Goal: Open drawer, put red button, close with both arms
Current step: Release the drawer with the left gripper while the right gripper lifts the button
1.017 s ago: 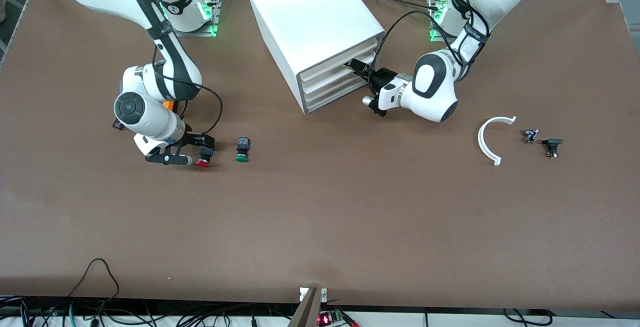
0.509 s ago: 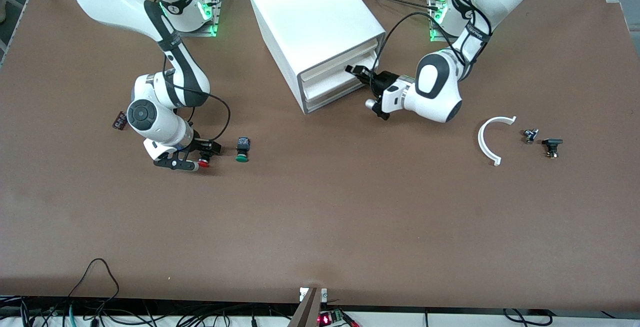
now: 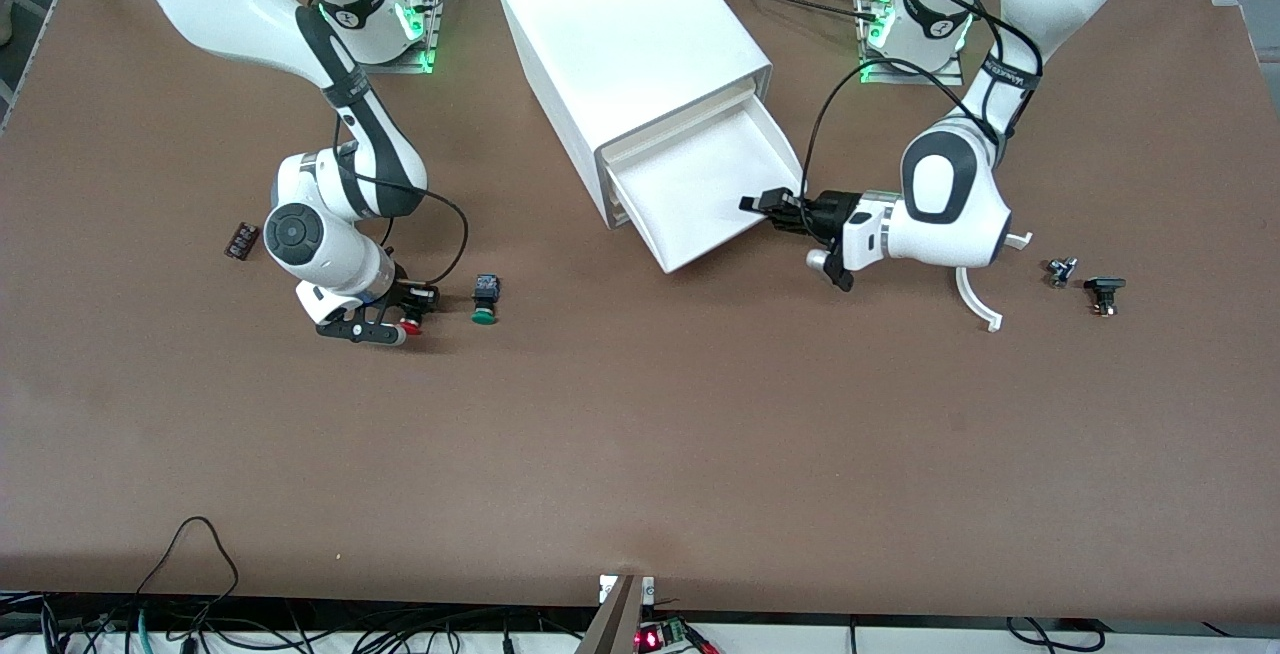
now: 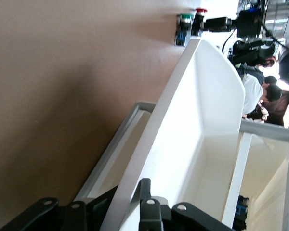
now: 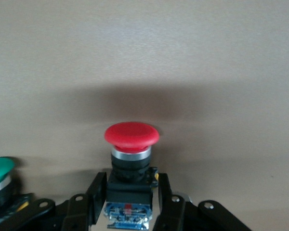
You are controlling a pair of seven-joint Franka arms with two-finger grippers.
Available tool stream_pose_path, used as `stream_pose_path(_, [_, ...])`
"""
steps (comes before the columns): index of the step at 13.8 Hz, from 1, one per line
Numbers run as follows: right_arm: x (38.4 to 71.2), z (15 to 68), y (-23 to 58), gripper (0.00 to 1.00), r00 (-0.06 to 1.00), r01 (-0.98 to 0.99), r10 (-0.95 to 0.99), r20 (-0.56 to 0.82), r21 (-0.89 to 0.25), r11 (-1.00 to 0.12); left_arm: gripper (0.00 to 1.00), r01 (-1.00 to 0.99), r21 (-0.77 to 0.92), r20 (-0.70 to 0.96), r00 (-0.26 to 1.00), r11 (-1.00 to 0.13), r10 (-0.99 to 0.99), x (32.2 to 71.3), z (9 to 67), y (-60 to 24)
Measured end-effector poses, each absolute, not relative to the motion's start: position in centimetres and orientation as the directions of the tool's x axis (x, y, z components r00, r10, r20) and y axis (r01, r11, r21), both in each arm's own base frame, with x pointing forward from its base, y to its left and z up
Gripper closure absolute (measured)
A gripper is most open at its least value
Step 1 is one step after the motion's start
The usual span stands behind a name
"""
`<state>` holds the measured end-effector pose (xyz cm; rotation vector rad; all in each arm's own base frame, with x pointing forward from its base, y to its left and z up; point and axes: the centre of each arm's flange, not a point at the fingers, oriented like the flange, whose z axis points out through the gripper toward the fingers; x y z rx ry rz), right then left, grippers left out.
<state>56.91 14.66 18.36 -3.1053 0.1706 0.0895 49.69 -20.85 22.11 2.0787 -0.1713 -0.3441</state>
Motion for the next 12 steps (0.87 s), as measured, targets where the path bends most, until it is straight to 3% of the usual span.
stream_pose_path(2, [56.9, 18.5, 15.4, 0.54, 0.994, -0.099, -0.097, -0.058, -0.033, -0.995, 0.86, 0.016, 0.859, -0.163, 0.956, -0.511, -0.245, 50.3, 22.3, -20.3])
stream_pose_path(3, [57.0, 18.7, 15.6, 0.58, 0.994, -0.096, -0.094, -0.058, -0.034, -0.995, 0.80, 0.018, 0.847, -0.156, 0.964, -0.531, -0.216, 50.8, 22.2, -19.9])
stream_pose_path(6, [58.1, 20.1, 16.1, 0.59, 0.993, -0.089, -0.087, -0.082, -0.030, -0.996, 0.52, 0.029, 0.816, -0.137, 0.980, -0.577, -0.144, 51.9, 22.0, -18.9])
stream_pose_path(11, [61.2, 26.8, 17.0, 0.59, 0.996, -0.022, -0.019, -0.082, -0.041, -0.999, 0.01, -0.004, 0.797, -0.043, 0.997, -0.605, -0.063, 55.4, 25.0, -15.3])
stream_pose_path(12, [61.7, 28.6, 17.2, 0.59, 0.998, 0.008, 0.011, -0.058, -0.049, -0.999, 0.00, -0.001, 0.791, -0.015, 1.000, -0.612, -0.022, 56.6, 26.3, -13.0])
